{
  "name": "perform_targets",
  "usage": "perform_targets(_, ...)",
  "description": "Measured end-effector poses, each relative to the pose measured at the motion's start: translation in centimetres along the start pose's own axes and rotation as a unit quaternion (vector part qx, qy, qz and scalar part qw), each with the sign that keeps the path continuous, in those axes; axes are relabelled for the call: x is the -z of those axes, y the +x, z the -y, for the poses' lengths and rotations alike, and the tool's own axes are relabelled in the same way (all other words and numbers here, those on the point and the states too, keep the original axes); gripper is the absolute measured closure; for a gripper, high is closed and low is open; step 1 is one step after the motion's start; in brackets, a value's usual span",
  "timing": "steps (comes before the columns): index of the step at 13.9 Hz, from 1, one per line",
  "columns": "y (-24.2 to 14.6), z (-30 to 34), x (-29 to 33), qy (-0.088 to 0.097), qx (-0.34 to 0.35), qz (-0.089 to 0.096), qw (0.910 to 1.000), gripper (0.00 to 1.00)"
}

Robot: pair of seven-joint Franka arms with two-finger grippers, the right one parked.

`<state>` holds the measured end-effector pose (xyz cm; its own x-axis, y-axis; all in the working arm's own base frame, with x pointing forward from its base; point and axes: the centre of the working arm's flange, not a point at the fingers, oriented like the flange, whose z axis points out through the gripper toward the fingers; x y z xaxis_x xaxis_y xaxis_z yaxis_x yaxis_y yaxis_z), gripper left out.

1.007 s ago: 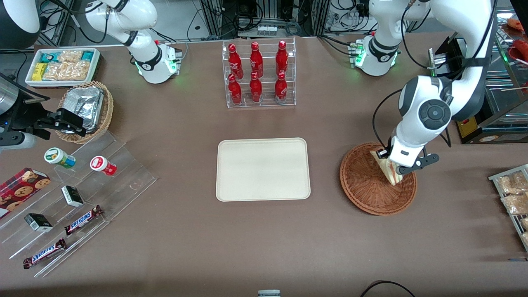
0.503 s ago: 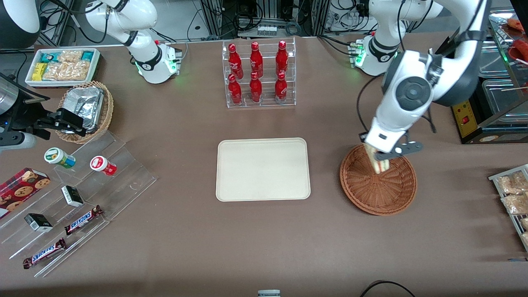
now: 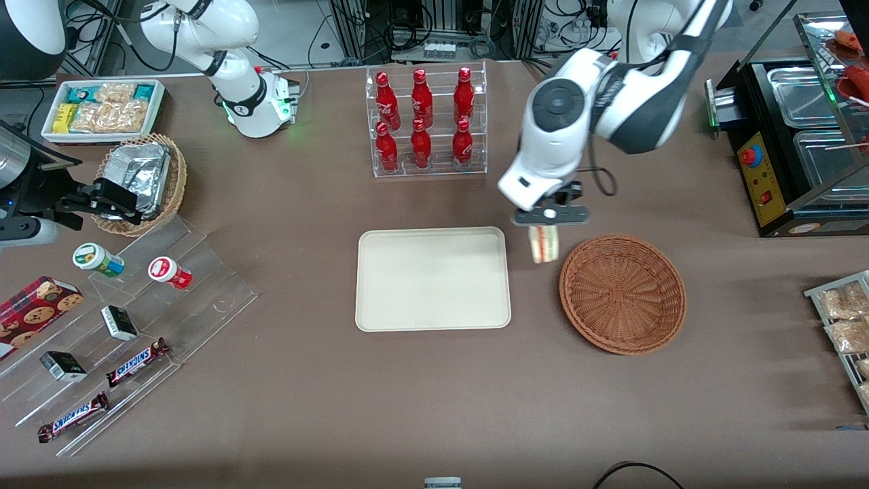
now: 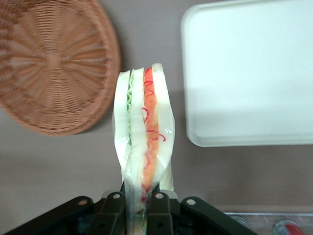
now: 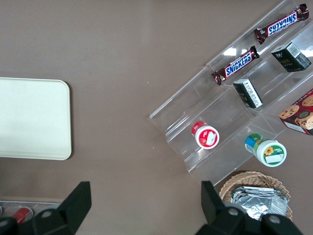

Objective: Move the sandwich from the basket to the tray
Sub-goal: 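Lift the sandwich and carry it toward the cream tray, then lower the sandwich onto the tray and open the left gripper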

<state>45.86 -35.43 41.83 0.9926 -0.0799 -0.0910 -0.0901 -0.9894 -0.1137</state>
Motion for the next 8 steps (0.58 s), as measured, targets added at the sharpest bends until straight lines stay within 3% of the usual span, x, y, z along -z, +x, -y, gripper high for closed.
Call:
perform_targets(4,0.1,-5.1,-3.3,-0.030,-0.043,-0.007,0.9986,0.85)
perform_targets(8,1.4,-6.8,-5.5,-0.048,-0.062,0.000,0.9970,0.85)
